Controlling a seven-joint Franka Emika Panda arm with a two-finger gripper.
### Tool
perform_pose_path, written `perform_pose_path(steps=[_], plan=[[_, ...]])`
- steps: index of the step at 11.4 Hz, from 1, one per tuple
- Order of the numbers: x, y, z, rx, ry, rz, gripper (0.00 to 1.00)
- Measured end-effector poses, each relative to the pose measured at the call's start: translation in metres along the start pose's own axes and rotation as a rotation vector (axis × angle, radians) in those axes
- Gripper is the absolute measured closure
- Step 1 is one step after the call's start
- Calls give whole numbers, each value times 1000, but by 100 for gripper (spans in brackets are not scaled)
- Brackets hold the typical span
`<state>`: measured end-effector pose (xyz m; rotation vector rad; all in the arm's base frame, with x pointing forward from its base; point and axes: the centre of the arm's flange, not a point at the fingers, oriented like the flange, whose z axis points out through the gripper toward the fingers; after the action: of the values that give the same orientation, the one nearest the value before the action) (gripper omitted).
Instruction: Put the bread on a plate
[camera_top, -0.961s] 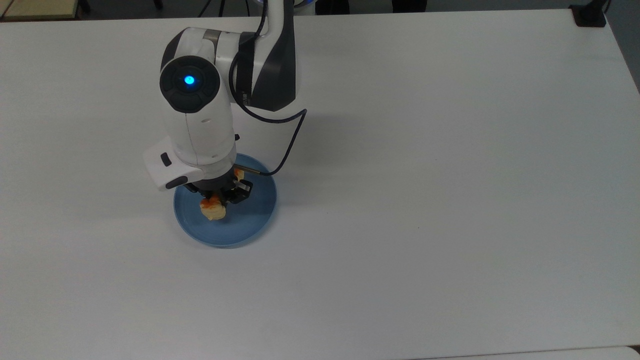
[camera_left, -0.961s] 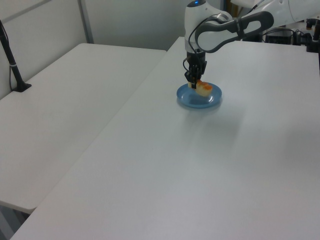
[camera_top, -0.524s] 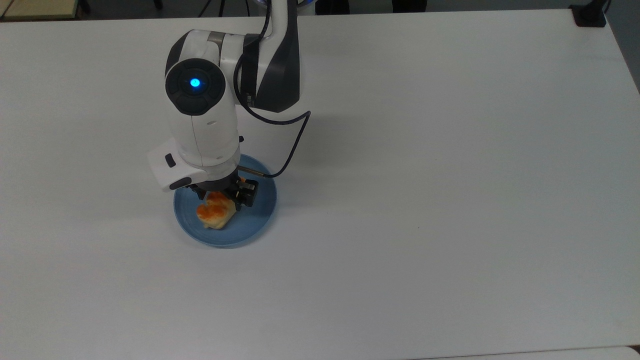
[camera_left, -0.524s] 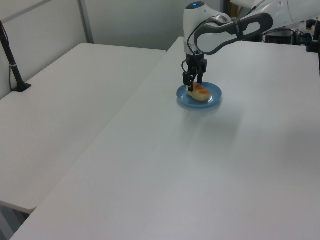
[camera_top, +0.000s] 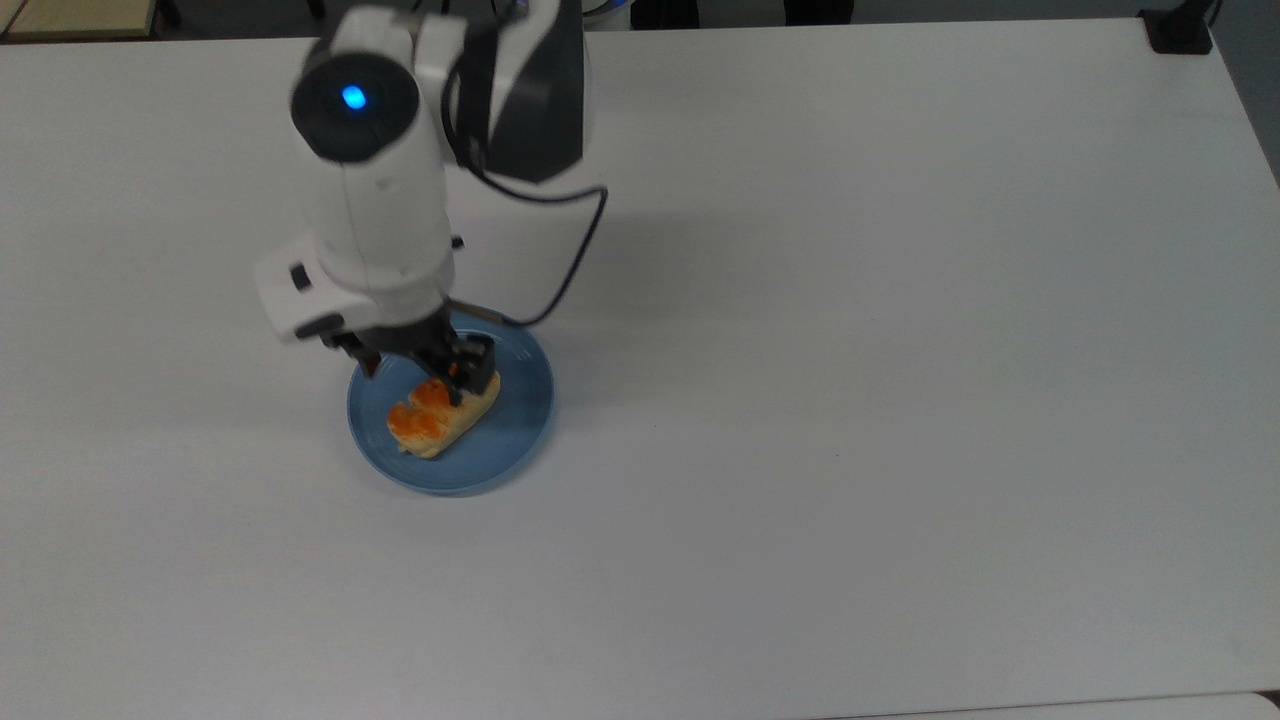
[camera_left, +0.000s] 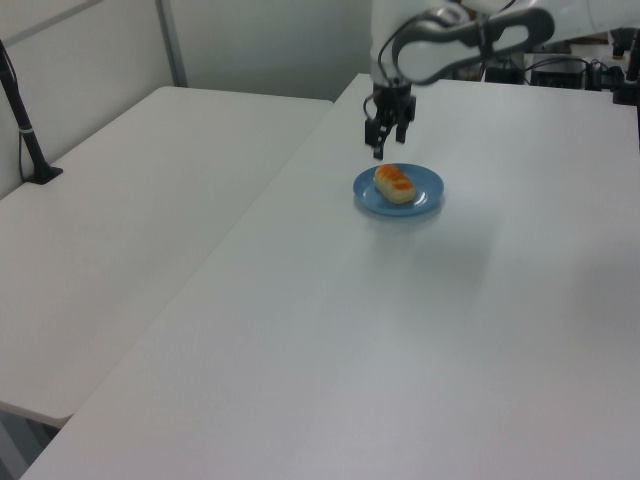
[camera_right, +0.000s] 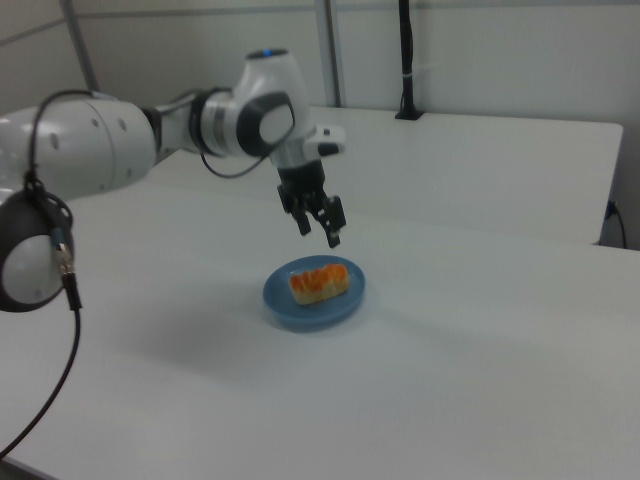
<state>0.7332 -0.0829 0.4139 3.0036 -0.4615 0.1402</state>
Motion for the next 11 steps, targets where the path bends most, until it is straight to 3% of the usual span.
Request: perform_pose_path(steps=[2,4,6,9,11], plan=[[-25,28,-82,-12,-75,6,12],[-74,44,-167,-7,-174,-50,1],[-117,58,-234,24,-188,-122,0],[-174,83,-298,45,-125,-201,0],[-191,85,-299,64,-127,-225,0]])
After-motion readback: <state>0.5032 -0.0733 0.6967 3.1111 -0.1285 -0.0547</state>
